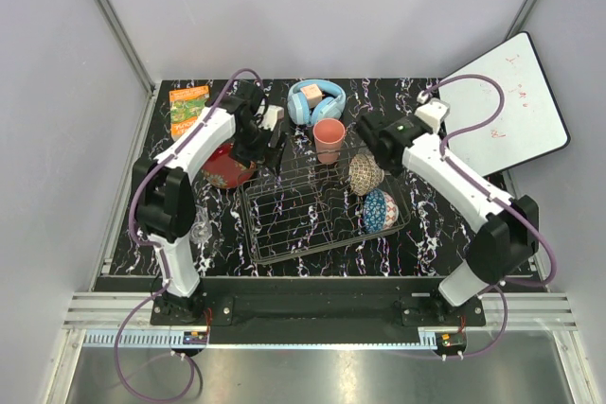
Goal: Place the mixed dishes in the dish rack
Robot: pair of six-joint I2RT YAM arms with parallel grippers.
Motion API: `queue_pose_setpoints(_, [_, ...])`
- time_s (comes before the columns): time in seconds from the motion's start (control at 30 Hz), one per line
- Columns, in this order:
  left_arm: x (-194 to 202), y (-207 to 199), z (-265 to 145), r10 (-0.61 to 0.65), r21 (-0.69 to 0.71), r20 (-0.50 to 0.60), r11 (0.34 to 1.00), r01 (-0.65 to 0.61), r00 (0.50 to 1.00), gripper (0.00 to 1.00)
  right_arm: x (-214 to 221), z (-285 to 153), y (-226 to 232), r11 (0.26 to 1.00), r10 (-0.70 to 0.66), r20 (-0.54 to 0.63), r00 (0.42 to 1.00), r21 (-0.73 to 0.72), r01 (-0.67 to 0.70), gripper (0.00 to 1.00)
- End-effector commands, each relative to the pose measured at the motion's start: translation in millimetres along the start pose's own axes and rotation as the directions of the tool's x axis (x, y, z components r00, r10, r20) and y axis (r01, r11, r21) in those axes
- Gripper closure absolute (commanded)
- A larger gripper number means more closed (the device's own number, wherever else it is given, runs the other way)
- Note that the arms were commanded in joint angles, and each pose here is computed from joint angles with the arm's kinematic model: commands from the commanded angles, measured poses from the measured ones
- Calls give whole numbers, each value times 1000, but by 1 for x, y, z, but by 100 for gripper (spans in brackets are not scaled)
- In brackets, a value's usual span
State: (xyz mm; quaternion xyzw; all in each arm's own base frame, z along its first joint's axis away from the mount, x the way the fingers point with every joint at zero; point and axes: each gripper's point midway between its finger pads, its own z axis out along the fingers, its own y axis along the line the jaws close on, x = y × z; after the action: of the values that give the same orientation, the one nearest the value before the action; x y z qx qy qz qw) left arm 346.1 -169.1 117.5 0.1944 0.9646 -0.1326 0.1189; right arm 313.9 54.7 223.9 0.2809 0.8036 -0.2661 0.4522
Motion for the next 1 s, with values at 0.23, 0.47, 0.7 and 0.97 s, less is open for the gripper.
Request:
queue_pose_setpoints(0.23, [18, -9, -94, 31, 44, 69, 998, -34, 997, 1, 58, 15, 19, 984, -107, -219, 970, -166, 71, 44])
queue_pose_setpoints(0.47, [70, 17, -71, 57, -54, -69, 997, -61, 996, 1, 87, 12, -5, 978, -145, -277, 950, -188, 94, 47])
queue_pose_setpoints(0.7, [75, 18, -58, 44, -50, -80, 998, -48, 996, 1, 96, -7, -23, 970, -65, -345, 936, -242, -22, 48])
queue_pose_setpoints(0.97, [67, 10, -39, 41, -19, -96, 999, -43, 995, 1, 103, -25, -27, 940, -68, -402, 913, -334, -77, 48])
